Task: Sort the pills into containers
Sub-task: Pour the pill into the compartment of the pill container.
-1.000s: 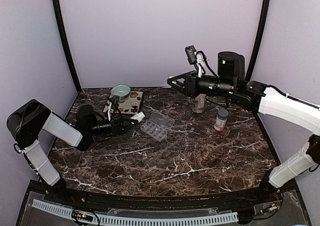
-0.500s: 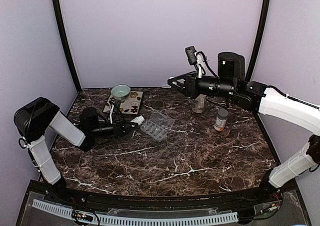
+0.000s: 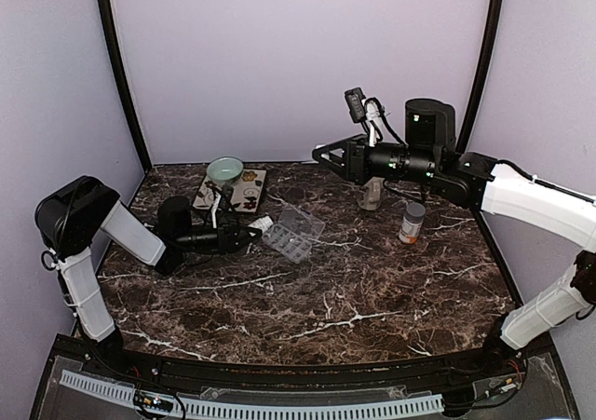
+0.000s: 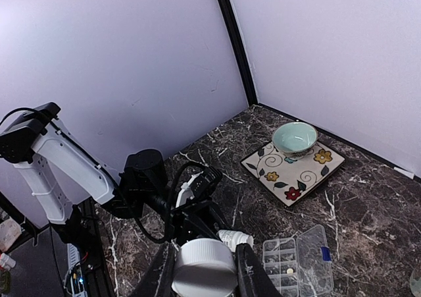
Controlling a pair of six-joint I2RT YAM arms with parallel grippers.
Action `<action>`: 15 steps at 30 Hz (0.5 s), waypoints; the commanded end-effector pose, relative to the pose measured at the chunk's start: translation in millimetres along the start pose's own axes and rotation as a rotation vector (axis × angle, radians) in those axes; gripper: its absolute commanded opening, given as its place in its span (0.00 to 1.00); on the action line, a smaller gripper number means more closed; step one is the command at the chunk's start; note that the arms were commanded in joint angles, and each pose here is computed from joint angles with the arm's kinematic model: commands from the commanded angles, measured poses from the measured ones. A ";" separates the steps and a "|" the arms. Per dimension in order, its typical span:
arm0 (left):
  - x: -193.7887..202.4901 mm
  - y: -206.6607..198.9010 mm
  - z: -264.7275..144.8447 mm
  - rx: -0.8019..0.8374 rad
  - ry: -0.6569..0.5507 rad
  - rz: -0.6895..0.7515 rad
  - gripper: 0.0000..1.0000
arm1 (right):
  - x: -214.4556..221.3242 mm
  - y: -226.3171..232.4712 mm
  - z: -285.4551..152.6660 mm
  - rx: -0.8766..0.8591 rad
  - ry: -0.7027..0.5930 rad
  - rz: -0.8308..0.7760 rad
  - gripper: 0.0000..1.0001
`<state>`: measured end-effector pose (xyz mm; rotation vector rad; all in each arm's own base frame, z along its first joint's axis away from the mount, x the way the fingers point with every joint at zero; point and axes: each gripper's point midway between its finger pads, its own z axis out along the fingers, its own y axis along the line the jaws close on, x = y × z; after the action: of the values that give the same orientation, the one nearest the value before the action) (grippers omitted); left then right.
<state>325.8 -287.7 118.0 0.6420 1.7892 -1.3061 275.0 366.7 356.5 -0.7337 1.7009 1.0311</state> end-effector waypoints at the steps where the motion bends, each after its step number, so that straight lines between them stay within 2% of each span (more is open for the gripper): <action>1: -3.4 4.9 2.6 0.000 0.012 0.030 0.00 | -13.8 2.1 -8.6 0.002 -0.052 -0.013 0.02; 15: 5.1 17.8 4.9 -0.032 0.030 0.020 0.00 | -15.8 1.6 -5.2 0.001 -0.052 -0.017 0.02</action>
<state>331.0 -286.7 102.8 0.6529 1.8286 -1.2773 274.9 366.7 356.5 -0.7343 1.7006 1.0312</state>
